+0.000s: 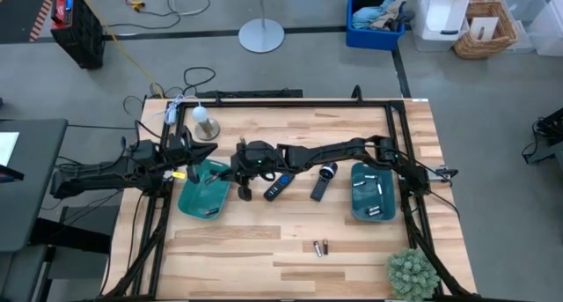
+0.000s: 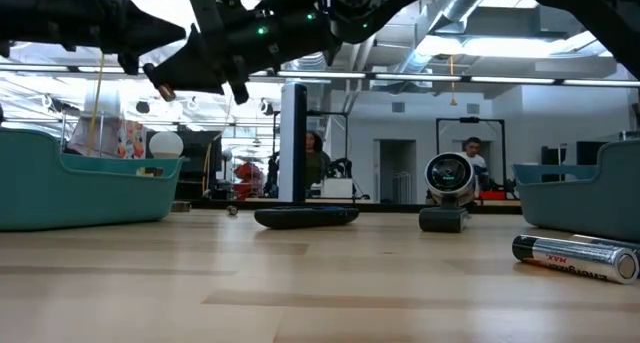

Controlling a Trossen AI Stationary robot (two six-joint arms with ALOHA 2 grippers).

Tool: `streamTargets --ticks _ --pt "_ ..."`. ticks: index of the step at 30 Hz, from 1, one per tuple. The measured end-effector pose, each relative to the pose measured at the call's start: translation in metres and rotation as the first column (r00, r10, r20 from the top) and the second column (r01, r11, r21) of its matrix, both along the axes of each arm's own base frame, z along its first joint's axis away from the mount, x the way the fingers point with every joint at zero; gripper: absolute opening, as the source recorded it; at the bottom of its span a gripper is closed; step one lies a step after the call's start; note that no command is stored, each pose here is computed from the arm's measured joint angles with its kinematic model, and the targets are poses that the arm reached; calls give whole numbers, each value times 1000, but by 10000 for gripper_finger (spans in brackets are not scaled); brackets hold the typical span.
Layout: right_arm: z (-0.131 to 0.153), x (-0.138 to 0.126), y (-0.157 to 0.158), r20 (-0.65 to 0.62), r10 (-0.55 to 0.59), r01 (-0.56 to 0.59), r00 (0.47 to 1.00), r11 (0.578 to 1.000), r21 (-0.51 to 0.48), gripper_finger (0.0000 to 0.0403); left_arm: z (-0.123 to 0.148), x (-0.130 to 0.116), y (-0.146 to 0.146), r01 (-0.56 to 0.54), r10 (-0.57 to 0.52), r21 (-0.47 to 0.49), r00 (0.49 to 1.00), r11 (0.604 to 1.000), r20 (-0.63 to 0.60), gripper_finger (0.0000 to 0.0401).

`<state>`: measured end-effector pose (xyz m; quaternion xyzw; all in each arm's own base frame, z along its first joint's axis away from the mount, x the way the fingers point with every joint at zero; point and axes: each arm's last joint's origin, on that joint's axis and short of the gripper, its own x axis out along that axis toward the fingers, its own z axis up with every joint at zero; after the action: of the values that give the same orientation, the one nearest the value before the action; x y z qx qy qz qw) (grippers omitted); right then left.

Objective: Sort batteries
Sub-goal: Put the brown battery into the green bin, then put the silver battery into the blue bin

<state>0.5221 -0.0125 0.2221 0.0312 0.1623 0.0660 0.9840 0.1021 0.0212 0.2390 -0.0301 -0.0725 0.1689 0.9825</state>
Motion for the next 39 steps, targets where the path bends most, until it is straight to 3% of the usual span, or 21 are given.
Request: streamTargets --ticks 4,13,16,22,25,34,39 --pt "1 1 -4 12 -48 48 999 999 11 60 2 -2 -1 10 -10 -3 1000 1000 28 4" --pt "-41 25 -6 47 -82 78 995 992 95 67 5 -2 -2 47 -47 -1 998 999 52 4" --pt "-35 30 -6 71 -82 75 994 993 95 96 4 -2 -2 49 -49 -1 997 999 51 4" --pt "-33 29 -13 -4 -75 75 997 994 82 188 4 -2 -2 60 -59 1 997 998 48 4" --pt "-27 28 -13 -12 -70 71 997 994 79 212 3 -2 -2 59 -59 2 997 998 39 4" --pt "-15 11 -2 -52 -99 99 994 995 1 194 2 -1 -2 68 -69 8 997 998 19 4" --pt "-10 -31 -4 15 -181 181 983 983 8 176 -1 -1 -3 102 -102 11 995 995 -11 4"
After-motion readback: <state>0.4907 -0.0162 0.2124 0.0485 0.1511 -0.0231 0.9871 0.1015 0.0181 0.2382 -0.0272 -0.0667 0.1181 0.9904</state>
